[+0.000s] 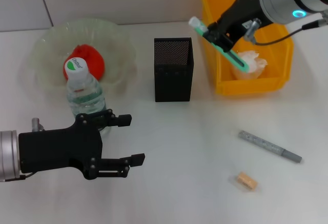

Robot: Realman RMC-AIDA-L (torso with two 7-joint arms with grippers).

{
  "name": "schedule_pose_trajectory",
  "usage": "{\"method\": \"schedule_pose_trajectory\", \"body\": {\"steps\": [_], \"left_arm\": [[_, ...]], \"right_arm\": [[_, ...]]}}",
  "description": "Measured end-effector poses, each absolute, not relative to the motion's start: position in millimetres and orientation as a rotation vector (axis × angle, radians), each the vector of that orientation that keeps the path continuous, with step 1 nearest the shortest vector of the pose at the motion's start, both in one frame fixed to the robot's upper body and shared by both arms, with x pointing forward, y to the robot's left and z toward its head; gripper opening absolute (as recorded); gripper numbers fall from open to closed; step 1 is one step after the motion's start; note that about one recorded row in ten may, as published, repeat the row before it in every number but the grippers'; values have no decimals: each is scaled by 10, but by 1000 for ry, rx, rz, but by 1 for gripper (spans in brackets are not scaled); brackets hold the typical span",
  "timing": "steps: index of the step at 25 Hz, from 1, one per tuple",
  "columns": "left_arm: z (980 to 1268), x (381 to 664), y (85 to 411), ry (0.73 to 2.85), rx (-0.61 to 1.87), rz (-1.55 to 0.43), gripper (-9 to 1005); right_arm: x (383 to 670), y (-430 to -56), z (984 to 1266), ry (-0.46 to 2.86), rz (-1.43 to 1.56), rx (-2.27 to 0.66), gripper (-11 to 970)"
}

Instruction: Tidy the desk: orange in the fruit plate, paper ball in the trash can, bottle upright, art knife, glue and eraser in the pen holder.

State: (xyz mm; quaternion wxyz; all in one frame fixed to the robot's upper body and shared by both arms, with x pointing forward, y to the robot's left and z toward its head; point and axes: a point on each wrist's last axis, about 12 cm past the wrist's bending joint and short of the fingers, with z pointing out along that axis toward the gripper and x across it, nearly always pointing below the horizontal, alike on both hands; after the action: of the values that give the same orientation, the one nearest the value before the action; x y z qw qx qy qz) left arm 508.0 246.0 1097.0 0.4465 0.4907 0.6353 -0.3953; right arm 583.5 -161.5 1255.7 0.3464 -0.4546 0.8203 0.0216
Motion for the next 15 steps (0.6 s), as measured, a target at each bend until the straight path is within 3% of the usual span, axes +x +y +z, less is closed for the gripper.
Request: {"method": "schedule_pose_trajectory", "body": {"steps": [15], "left_arm": [[10960,5068,2471,1578,1209,-979,861]], "right_arm": [[5895,-1516,12618,1956,95,-1145,79]]}}
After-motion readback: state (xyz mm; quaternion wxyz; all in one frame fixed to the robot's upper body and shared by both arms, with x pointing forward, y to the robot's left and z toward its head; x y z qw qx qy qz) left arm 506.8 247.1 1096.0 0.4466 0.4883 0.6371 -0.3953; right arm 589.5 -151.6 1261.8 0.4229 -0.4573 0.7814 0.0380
